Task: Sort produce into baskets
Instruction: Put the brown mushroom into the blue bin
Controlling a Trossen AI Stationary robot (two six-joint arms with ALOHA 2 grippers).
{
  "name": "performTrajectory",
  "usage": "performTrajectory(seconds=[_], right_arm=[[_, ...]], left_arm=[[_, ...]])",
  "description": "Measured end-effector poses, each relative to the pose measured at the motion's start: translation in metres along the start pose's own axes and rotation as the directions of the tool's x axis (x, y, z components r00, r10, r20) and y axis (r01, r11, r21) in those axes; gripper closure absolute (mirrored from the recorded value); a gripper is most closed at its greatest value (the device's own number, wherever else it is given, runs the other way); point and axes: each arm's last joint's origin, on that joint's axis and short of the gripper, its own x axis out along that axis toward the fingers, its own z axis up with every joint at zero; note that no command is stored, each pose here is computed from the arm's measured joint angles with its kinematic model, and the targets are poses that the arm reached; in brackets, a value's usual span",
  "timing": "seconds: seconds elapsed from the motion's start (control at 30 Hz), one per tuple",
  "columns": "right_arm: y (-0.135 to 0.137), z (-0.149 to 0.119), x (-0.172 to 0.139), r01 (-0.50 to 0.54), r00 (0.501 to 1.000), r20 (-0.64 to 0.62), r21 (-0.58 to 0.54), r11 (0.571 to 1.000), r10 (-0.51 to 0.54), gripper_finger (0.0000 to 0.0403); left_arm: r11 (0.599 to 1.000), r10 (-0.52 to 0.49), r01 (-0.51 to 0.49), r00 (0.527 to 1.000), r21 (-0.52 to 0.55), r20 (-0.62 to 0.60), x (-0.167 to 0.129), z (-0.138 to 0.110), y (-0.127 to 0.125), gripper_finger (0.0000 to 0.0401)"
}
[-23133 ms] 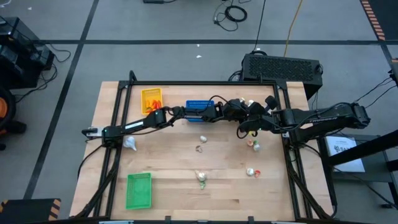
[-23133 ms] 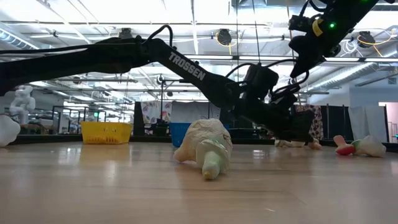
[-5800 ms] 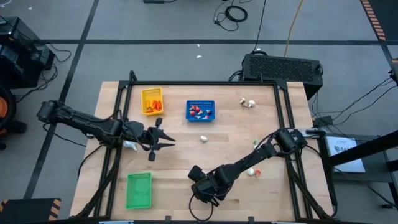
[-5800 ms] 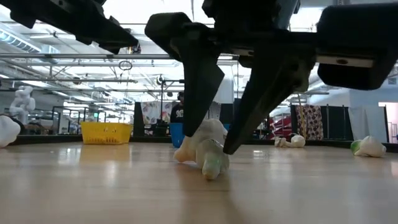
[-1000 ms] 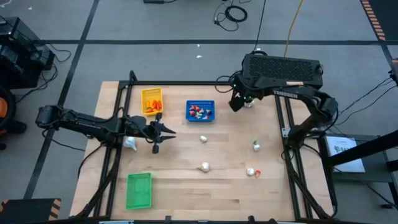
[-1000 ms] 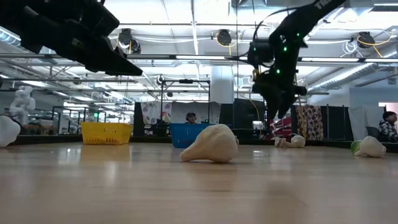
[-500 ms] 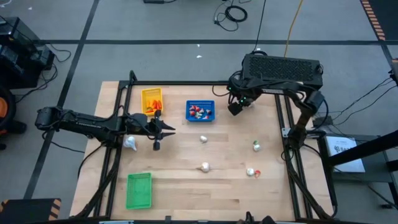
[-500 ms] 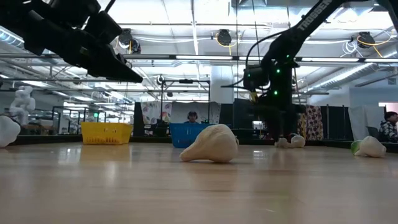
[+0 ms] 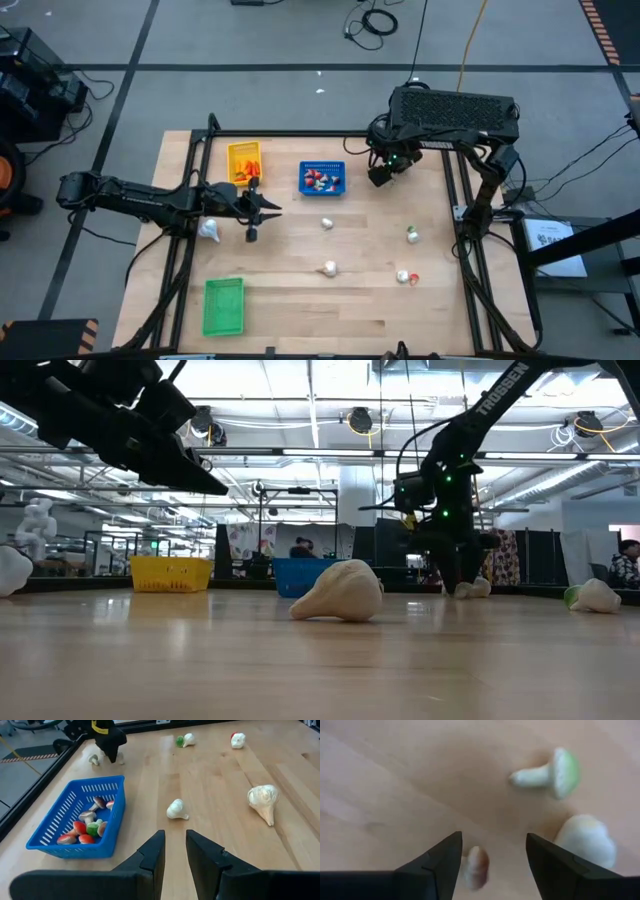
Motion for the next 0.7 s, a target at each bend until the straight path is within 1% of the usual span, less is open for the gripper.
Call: performTrajectory(seconds=[0.1, 0.3, 0.4, 0.5, 0.7], right_arm=[[0.004, -0.002, 0.0, -0.027, 1.0, -0.016, 0.031, 0.999, 0.027, 0.0196], [0.012, -0.007, -0.001, -0.019, 0.999, -0.036, 0.128, 0.992, 0.023, 0.0198], [0.017, -0.013, -0.002, -0.001, 0.998, -0.062, 0.134, 0.991, 0.01, 0.0198], [0.023, -0.015, -0.002, 0.0, 0.998, -0.061, 0.118, 0.993, 0.008, 0.0198], [0.029, -0.017, -0.003, 0.022, 0.999, -0.042, 0.132, 0.991, -0.017, 0.02]], left_arm=[[1.0, 0.0, 0.0, 1.0, 0.002, 0.0, 0.0, 0.0, 0.0, 0.0315], [1.0, 0.001, -0.001, 1.0, 0.0, 0.0, 0.0, 0.0, 0.0, 0.0315], [1.0, 0.0, 0.0, 1.0, 0.0, -0.002, 0.0, 0.0, 0.0, 0.0315], [1.0, 0.0, 0.0, 1.0, -0.001, -0.003, 0.0, 0.0, 0.0, 0.0315], [1.0, 0.0, 0.0, 1.0, -0.002, -0.003, 0.0, 0.0, 0.0, 0.0315]])
